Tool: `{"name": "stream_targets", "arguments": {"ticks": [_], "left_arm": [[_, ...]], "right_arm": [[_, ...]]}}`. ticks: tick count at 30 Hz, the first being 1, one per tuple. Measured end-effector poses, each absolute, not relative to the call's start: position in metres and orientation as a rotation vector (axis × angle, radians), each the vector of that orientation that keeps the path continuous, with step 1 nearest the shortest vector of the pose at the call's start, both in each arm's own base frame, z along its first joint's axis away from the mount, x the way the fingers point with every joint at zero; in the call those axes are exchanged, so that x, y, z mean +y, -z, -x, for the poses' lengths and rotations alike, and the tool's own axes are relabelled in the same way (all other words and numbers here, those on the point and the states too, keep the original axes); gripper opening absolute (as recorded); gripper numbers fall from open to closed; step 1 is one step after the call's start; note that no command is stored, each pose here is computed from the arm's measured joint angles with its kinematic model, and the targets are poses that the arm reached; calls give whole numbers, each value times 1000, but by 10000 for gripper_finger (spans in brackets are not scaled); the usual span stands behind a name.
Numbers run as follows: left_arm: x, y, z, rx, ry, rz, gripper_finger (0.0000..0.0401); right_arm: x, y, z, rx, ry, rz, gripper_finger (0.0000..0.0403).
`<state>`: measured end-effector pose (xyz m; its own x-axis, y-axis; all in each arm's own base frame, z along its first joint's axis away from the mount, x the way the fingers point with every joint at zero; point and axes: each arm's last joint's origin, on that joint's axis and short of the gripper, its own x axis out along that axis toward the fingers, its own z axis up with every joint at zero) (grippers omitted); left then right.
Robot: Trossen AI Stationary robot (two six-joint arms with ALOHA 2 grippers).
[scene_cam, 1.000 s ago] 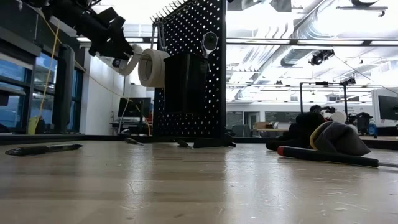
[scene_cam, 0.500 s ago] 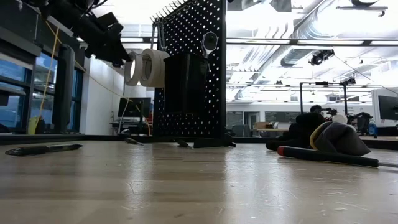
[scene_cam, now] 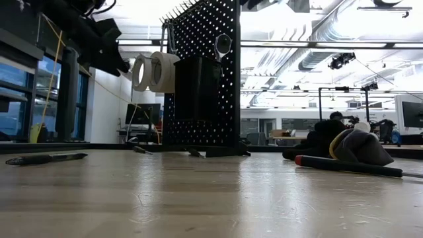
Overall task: Hang tools onto peg board
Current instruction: Move the pegboard to the middle
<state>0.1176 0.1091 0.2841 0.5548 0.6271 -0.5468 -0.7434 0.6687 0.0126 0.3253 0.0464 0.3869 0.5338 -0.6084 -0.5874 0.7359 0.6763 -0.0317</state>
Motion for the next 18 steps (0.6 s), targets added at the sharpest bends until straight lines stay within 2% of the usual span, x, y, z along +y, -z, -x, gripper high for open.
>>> {"name": "stream_targets", "arguments": {"ticks": [6,9,12,18], "left_arm": [[108,-285,-117,541,-818,228,214],[108,-285,-117,541,-818,228,214],[108,-285,-117,540,-818,228,214],[108,-286,-117,533,-819,226,214]], "right_arm": [[37,-386,-323,537,926,-327,191],[33,-388,-326,491,951,-316,223],[23,-389,-328,486,977,-302,238],[1,-393,-336,454,982,-299,241]]}}
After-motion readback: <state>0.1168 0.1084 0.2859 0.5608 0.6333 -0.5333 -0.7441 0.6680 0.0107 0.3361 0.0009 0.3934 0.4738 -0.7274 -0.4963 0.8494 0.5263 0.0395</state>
